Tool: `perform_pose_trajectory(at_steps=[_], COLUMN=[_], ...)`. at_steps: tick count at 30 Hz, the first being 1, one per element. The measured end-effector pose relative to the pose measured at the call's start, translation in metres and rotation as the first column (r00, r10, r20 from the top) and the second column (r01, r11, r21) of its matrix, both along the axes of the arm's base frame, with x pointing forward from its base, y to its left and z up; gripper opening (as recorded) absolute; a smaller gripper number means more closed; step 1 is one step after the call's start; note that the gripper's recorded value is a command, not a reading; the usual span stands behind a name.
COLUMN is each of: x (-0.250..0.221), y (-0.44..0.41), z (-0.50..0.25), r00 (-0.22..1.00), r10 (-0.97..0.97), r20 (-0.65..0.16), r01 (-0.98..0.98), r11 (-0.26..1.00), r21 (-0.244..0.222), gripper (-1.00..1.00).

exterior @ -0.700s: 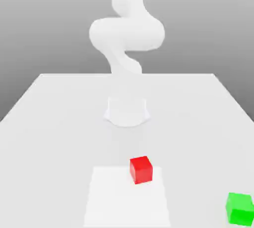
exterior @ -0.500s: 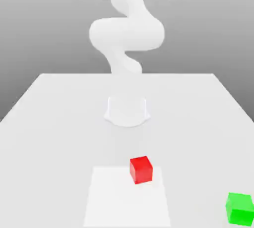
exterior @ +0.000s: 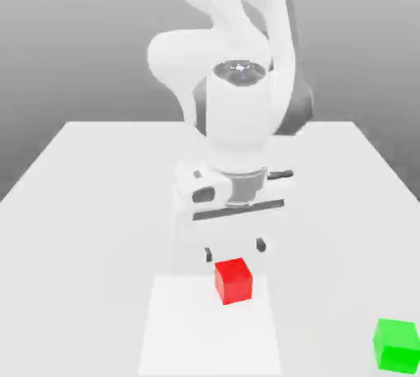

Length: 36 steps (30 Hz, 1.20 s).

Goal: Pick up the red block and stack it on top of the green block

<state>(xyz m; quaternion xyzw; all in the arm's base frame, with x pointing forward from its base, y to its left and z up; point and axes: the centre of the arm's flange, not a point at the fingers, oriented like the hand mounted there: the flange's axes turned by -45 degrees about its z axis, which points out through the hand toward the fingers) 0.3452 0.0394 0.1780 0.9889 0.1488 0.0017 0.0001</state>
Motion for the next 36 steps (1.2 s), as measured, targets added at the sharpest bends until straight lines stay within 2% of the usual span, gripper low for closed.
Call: perform_pose_trajectory(at_steps=[3, 4, 11, 18, 23, 29, 36], x=[-0.002, -0.003, -0.003, -0.003, 0.034, 0.082, 0.113], y=[0.0, 0.0, 0.0, 0.0, 0.046, 0.121, 0.221], z=[-0.027, -0.032, -0.032, 0.022, 0.04, 0.054, 0.063], r00=[1.0, 1.0, 1.0, 1.0, 0.971, 0.83, 0.554], r10=[0.0, 0.0, 0.0, 0.001, 0.24, 0.557, 0.833], r20=[-0.003, -0.003, -0.004, -0.004, -0.004, -0.004, -0.004], r01=[0.0, 0.0, 0.0, -0.001, -0.24, -0.557, -0.833], r11=[1.0, 1.0, 1.0, 1.0, 0.971, 0.83, 0.554], r21=[0.0, 0.0, 0.0, -0.001, 0.0, 0.001, 0.001], gripper=[0.0, -1.0, -1.0, -1.0, -1.0, -1.0, -1.0])
